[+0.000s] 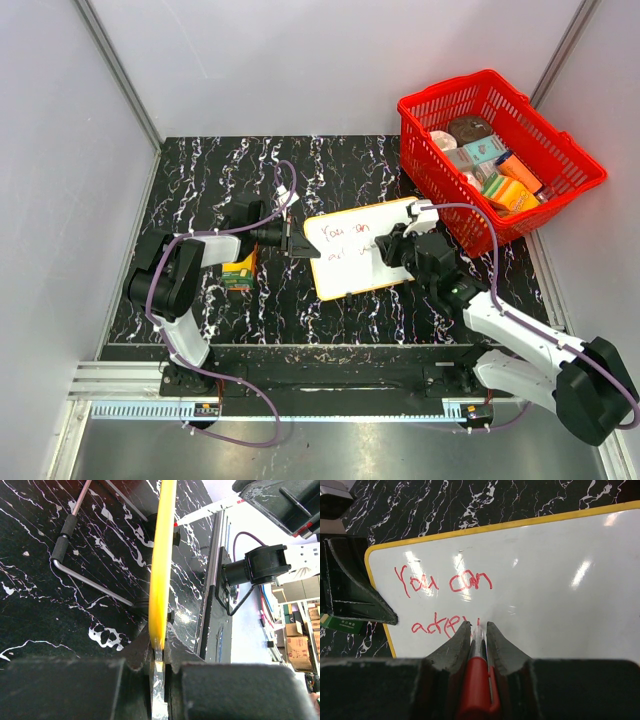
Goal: Write a sentence on the whiteboard
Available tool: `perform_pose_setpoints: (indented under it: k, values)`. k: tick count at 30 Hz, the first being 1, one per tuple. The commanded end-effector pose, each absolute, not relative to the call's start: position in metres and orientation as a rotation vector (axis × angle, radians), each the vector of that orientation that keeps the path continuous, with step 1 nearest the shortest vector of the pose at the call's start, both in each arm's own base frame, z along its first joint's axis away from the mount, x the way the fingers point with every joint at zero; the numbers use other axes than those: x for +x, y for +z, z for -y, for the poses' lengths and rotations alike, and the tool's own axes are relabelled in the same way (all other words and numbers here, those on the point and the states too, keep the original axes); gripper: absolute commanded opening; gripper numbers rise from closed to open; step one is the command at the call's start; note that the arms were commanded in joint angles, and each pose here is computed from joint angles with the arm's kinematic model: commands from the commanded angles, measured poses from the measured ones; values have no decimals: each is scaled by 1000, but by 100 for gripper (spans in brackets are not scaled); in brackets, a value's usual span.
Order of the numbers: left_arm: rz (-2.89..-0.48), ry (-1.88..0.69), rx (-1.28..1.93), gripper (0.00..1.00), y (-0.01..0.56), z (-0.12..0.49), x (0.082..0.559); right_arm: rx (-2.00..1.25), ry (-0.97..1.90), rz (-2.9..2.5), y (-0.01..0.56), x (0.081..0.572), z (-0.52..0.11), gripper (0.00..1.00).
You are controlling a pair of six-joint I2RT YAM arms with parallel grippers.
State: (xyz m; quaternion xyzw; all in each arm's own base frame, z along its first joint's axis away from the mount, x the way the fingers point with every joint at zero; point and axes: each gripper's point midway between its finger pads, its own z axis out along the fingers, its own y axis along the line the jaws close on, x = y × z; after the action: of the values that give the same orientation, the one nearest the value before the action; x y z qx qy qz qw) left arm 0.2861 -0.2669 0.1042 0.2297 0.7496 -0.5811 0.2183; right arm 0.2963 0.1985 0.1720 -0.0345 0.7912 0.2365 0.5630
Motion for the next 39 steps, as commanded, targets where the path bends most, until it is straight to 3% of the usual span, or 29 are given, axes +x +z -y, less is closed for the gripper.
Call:
perform_pose_setpoints:
  k: [1,26,39]
  values:
    - [-2022,-1587,706,0,117,273,285,-82,553,-1853,173,299,-198,0]
    - [-2024,-1586,708,0,116,273,284,43,426,-1818,185,309,-171,0]
    - [-2021,-1586,712,0,117,273,284,28,504,-1784,197,313,-186,0]
